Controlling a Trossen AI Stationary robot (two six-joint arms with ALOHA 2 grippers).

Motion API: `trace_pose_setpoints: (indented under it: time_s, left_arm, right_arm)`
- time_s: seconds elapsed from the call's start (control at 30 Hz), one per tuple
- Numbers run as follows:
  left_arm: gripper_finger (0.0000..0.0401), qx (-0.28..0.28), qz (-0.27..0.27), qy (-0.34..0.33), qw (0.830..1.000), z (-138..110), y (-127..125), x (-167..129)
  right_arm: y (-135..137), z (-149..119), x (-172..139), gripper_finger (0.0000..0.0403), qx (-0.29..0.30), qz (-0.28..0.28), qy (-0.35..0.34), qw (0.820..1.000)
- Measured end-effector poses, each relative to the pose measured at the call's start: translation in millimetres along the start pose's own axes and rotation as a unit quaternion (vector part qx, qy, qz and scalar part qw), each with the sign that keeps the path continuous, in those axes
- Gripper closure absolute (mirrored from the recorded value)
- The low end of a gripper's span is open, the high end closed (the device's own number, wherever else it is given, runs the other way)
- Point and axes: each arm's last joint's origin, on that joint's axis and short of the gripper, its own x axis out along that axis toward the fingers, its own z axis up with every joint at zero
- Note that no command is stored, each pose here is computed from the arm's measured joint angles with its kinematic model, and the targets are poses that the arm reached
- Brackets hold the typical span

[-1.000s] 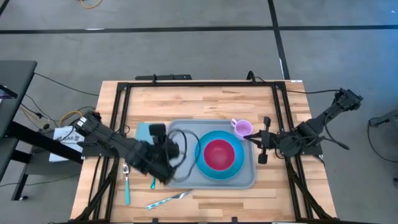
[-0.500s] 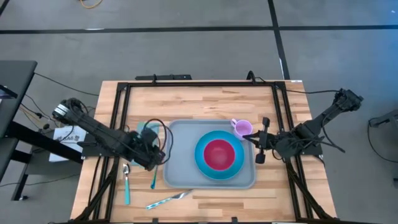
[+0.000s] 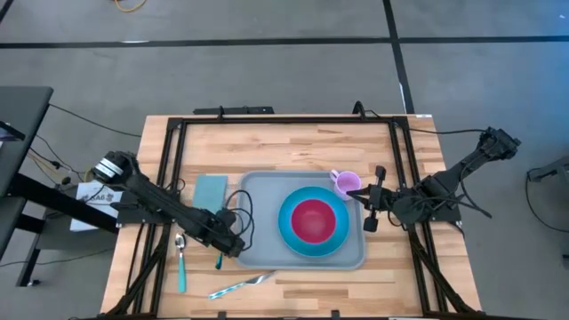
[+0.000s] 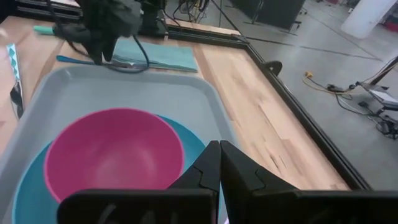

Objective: Set up tray
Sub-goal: Put the blue napkin on the gray serving tray to the left of the blue plate

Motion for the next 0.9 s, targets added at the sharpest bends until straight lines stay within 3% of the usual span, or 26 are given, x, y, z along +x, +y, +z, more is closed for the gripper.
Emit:
trace_pose_setpoints:
  time_s: [0.37,0.53,0.7,0.9]
  left_arm:
    - [0.0266,-0.015,0.041,0.008,0.999,-1.2,-1.2,9.1]
    - [0.0266,-0.014,0.059,0.007,0.998,1.2,-10.7,-8.6]
    - [0.0266,-0.004,0.088,-0.039,0.995,6.0,-18.5,-32.0]
    - [0.0266,0.034,0.153,-0.042,0.987,6.0,-7.2,-32.6]
  right_arm:
    - [0.1,-0.5,0.1,0.0403,0.011,0.001,0.002,1.0]
    - [0.0,-0.6,0.1,0.0403,0.015,0.001,0.003,1.0]
    - [0.0,-0.6,0.1,0.0403,0.015,0.001,0.003,1.0]
    - [0.0,-0.6,0.1,0.0403,0.015,0.001,0.003,1.0]
